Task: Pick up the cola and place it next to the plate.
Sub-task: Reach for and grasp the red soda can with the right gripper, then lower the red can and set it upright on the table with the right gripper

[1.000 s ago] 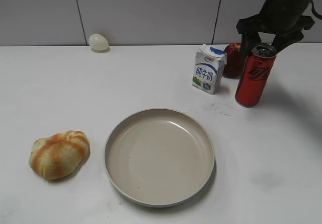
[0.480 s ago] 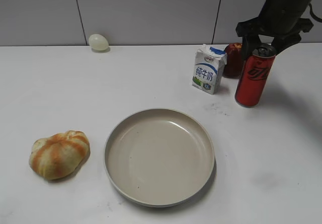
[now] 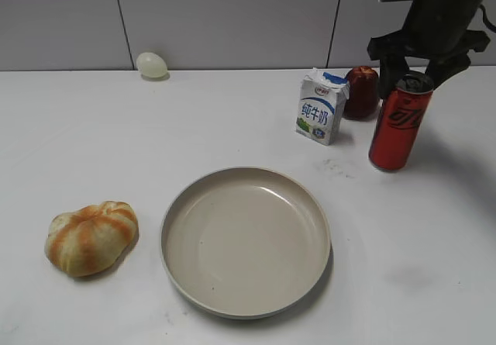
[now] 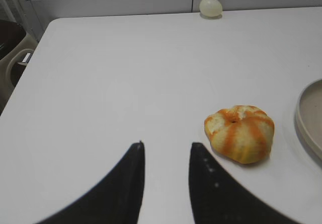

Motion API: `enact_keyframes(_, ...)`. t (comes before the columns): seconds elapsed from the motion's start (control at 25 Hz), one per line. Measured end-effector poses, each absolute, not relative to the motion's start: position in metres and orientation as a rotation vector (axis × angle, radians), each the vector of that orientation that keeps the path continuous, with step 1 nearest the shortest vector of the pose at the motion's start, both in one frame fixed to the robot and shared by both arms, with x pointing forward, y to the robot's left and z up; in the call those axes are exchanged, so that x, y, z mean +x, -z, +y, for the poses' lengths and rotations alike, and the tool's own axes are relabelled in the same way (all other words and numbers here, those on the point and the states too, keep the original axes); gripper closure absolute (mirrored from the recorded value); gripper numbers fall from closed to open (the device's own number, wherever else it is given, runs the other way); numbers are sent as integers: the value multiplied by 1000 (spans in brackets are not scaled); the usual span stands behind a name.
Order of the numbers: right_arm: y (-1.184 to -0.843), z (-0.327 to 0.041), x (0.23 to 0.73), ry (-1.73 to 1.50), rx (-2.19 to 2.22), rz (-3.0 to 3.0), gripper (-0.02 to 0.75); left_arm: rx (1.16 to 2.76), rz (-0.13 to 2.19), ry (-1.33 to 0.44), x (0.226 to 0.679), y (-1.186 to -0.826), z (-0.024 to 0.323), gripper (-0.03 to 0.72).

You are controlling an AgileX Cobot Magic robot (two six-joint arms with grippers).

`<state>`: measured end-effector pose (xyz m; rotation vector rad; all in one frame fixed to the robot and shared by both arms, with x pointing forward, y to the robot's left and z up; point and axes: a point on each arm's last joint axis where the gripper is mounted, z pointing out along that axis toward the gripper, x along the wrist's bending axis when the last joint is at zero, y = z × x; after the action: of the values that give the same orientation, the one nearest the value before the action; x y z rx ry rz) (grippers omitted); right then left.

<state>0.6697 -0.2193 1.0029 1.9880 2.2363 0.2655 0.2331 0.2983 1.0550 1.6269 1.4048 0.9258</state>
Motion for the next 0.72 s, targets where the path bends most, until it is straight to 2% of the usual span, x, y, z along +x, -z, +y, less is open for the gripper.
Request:
enact_keyframes(0.2, -1022, -219, 669, -273, 1986, 2232, 188, 1627, 1405, -926, 233, -1055, 298, 451)
enact_keyframes(0.56, -1078, -211, 645, -385, 1901, 2205, 188, 1627, 1405, -926, 233, -1055, 298, 451)
enact_keyframes(0.72, -1084, -201, 623, -379, 1865, 2249, 188, 1626, 1404, -926, 233, -1055, 298, 451)
